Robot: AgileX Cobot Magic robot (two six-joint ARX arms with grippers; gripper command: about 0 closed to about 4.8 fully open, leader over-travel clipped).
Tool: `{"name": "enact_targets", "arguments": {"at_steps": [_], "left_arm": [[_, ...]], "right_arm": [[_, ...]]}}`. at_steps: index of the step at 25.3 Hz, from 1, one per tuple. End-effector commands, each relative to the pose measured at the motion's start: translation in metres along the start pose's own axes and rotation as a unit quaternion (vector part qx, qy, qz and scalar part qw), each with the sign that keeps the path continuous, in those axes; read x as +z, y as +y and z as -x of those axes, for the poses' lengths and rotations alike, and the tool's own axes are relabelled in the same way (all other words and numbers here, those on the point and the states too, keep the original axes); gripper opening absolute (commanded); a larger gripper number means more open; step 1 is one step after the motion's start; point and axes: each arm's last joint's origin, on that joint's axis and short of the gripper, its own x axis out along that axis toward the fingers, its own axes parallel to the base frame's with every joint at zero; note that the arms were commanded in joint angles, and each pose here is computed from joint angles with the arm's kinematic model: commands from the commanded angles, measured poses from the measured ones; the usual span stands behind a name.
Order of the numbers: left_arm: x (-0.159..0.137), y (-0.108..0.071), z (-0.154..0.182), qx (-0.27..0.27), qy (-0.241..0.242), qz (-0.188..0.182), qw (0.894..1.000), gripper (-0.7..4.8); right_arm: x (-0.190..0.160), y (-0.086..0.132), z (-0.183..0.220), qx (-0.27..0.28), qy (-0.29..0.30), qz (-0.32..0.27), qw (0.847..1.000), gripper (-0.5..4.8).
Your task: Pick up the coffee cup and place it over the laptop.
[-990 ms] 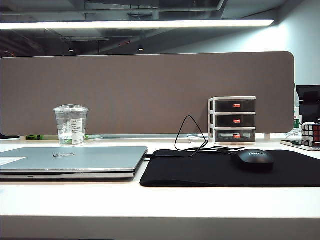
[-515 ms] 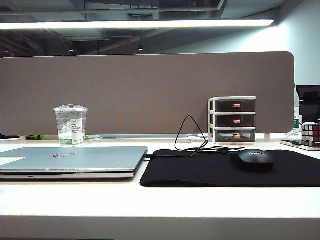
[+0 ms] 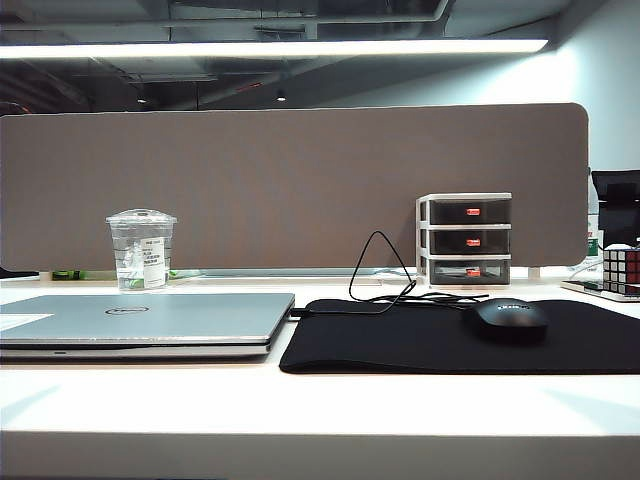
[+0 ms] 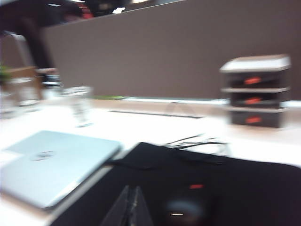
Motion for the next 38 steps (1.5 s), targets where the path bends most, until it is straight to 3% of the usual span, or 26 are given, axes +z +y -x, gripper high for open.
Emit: {"name": "enact_targets", "arguments": {"at_steps": [1,5,9,12,14,17,18,20,25,31,33,38], "left_arm": [[0.006,-0.001,0.0,-0.007,-0.025,0.0,1.0,3.4],[0.006,-0.001,0.0,-0.007,-0.024,0.0,1.0,3.4],[0.004,0.0,0.0,0.008,-0.017,-0.002,1.0,3.41],[0.0,0.002,0.0,0.039,-0.003,0.043,0.998,3.45],[-0.002,0.003,0.0,0.041,0.007,0.047,0.998,3.45],[-0.003,0.001,0.0,0.014,0.019,0.072,0.997,3.75],[-0.001,-0.001,0.0,-0.026,0.017,0.08,0.996,3.76],[0.004,-0.004,0.0,-0.057,-0.004,0.073,0.996,3.76],[0.012,-0.005,0.001,-0.066,-0.043,0.07,0.994,3.77],[0.012,-0.004,0.001,-0.053,-0.047,0.077,0.994,3.76],[0.011,-0.002,0.001,-0.015,-0.05,0.082,0.995,3.71],[0.022,-0.003,-0.003,-0.003,-0.017,0.075,0.997,3.66]], "right_arm": [[-0.002,0.006,-0.002,0.046,0.004,-0.018,0.999,-0.08],[-0.003,0.014,-0.004,0.084,0.009,-0.02,0.996,-0.08],[-0.004,0.018,-0.005,0.086,0.005,-0.006,0.996,-0.08],[-0.004,0.022,-0.006,0.09,0.008,-0.049,0.995,-0.09],[-0.005,0.024,-0.007,0.095,0.012,-0.058,0.994,-0.09],[-0.006,0.025,-0.007,0.098,0.019,-0.06,0.993,-0.09],[-0.007,0.024,-0.007,0.094,0.024,-0.062,0.993,-0.09],[-0.008,0.024,-0.007,0.091,0.024,-0.062,0.994,-0.09],[-0.008,0.024,-0.007,0.083,0.022,-0.062,0.994,-0.09],[-0.008,0.024,-0.007,0.082,0.022,-0.062,0.994,-0.09],[-0.008,0.024,-0.007,0.083,0.023,-0.062,0.994,-0.09],[-0.009,0.024,-0.009,0.089,0.035,-0.06,0.994,-0.09]]}}
